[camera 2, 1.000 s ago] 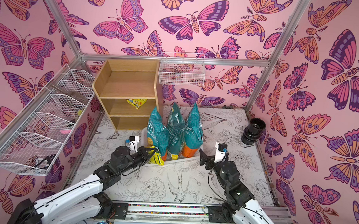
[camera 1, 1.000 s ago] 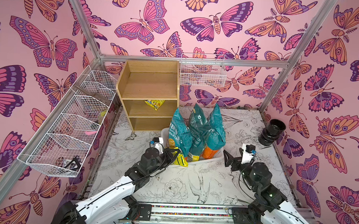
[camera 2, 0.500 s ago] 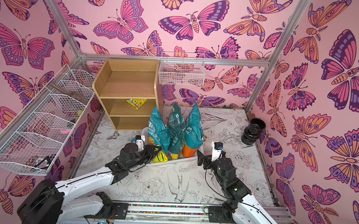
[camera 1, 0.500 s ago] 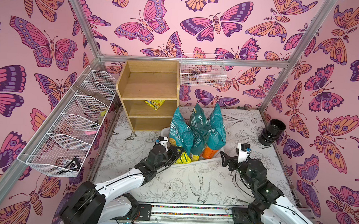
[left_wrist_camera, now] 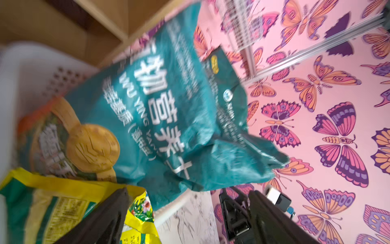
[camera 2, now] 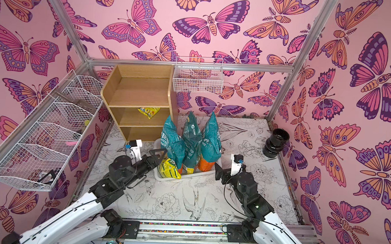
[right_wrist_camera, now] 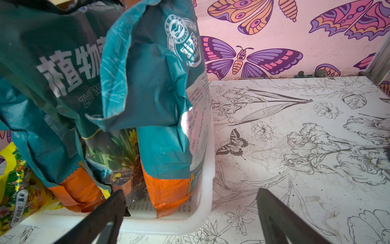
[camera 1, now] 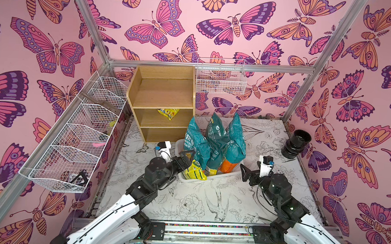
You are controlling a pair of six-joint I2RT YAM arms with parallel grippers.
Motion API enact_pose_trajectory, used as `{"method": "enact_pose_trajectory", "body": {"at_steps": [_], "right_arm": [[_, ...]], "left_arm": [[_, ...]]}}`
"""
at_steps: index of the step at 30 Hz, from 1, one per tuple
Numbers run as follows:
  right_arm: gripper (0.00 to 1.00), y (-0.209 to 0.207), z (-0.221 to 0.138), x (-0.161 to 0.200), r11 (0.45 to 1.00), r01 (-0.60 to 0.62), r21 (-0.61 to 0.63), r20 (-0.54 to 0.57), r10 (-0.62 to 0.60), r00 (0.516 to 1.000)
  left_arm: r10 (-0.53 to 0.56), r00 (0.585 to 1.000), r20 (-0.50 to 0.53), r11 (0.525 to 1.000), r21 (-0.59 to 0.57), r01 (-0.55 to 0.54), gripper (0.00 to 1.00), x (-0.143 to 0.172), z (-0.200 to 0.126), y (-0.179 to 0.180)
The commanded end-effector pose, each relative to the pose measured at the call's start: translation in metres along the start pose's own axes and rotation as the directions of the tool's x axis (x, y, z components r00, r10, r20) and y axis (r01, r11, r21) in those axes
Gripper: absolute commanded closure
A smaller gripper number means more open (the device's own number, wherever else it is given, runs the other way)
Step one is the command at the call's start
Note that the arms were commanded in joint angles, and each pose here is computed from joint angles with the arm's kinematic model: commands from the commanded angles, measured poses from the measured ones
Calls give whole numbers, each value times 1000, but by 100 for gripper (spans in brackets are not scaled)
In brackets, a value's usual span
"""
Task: Take down the fertilizer bag from the shelf
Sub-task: Place the fertilizer bag in the storage box, then pick up the fertilizer bag from the shelf.
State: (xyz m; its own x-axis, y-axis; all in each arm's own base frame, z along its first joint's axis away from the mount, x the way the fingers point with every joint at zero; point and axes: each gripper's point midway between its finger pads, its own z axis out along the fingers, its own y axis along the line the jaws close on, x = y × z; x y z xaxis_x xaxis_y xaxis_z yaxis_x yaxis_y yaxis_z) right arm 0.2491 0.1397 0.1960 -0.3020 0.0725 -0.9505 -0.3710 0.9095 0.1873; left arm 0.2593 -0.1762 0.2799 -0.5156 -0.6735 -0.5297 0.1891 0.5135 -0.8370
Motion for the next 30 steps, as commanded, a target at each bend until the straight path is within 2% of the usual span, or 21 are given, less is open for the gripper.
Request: {"method": "enact_pose_trajectory", "body": {"at_steps": [1, 3, 5, 10, 12, 15, 17, 18, 22, 27, 29, 30], "right_arm": [[1, 5, -4, -21, 1000, -16, -16, 49, 17, 999], [1, 4, -4, -21, 1000, -14, -11, 48, 14, 999], [1, 4, -4, -21, 1000, -13, -11, 50, 14, 999], [1, 3, 0, -17, 1000, -3, 1, 39, 3, 999], [1, 0, 2, -15, 1000, 7, 17, 35, -7, 999], [1, -3, 4, -14, 999, 12, 36, 32, -13, 999], [1, -2, 7, -14, 999, 11, 34, 34, -12, 999], [1, -2, 8, -13, 999, 15, 31, 31, -16, 999], [1, -4, 15, -10, 998, 32, 49, 15, -33, 999], [1, -4, 22, -7, 997, 51, 59, -10, -50, 999], [1, -2, 24, -8, 997, 55, 53, -16, -54, 998], [1, -2, 24, -7, 997, 59, 54, -19, -58, 998]], "left_arm": [[163, 971, 176, 966, -229, -121, 7, -37, -24, 37], [215, 947, 240, 945, -298, -139, 7, -54, -33, 46], [209, 938, 276, 941, -318, -116, 8, -67, -32, 54], [-37, 973, 227, 979, -187, 81, 9, -100, 16, 83], [-53, 972, 230, 980, -173, 95, 9, -119, 33, 91], [-34, 970, 240, 986, -153, 72, 19, -149, 59, 92], [-73, 973, 220, 986, -130, 104, 27, -164, 79, 100], [-100, 973, 210, 986, -112, 126, 28, -171, 88, 105], [-139, 965, 224, 985, -72, 158, 27, -191, 101, 110], [-162, 965, 206, 979, -93, 184, 26, -192, 116, 123], [-174, 967, 189, 976, -96, 194, 22, -193, 127, 129], [-181, 967, 181, 975, -99, 201, 16, -193, 134, 131]]}}
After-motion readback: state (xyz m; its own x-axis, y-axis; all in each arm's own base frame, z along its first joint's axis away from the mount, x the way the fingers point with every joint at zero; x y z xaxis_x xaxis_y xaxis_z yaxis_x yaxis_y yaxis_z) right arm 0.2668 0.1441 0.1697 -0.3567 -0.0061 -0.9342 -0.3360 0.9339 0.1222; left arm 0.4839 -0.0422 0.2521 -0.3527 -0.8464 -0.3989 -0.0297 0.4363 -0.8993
